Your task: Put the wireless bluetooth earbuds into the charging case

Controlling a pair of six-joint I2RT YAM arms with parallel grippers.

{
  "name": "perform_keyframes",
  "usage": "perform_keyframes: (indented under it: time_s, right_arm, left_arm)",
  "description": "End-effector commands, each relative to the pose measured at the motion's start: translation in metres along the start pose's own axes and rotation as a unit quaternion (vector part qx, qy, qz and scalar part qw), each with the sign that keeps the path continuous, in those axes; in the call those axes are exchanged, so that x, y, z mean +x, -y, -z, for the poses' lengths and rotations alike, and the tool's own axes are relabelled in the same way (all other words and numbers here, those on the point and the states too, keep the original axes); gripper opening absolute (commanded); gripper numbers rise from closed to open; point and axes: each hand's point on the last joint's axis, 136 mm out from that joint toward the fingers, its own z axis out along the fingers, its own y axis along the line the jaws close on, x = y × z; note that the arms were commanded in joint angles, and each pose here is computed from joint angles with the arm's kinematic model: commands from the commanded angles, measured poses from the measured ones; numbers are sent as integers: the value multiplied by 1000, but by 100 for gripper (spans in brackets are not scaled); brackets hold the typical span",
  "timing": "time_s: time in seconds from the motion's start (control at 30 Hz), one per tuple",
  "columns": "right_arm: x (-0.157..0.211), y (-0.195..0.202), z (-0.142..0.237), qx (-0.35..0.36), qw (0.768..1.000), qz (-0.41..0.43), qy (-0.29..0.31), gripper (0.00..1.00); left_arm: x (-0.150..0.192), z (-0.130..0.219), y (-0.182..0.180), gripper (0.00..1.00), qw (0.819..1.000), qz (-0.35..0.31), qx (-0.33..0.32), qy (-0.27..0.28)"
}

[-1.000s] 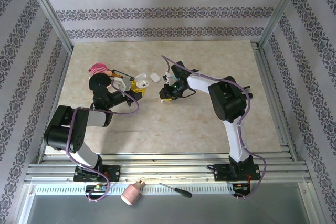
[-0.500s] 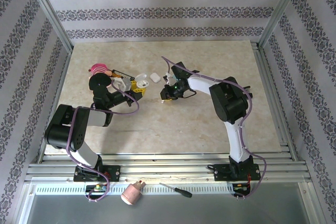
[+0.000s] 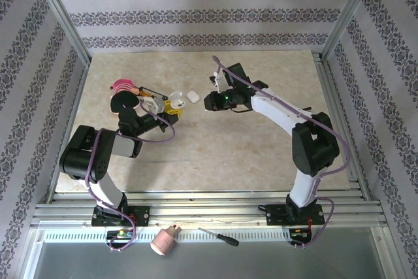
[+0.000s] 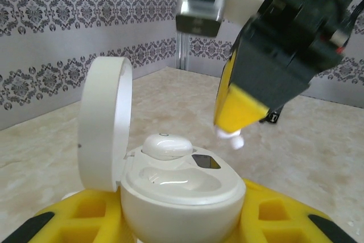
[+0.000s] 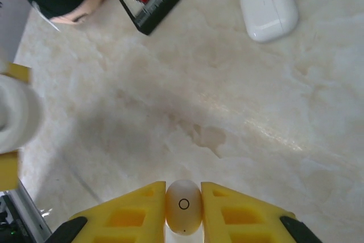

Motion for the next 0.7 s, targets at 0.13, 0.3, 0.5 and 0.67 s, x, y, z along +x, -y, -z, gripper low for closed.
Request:
perform_keyframes:
  time_s: [0.13,0.3,0.5,0.67]
  right_arm:
    - [-27,-57,25,-28,997,55,47,20]
    - [-38,-87,20,-53,994,77,54,20]
    - [-42,-108,7,-74,992,92,48,20]
    - [-41,-109,-3,-75,992,92,41,20]
  left_arm:
    - [-15,-15,-1,20,997,-64,-18,30]
    - [-14,-19,2,20,997,-70,-15,31]
    - [-15,-20,2,20,997,-72,-18,32]
    - [-17,-19,1,20,996,-74,-23,34]
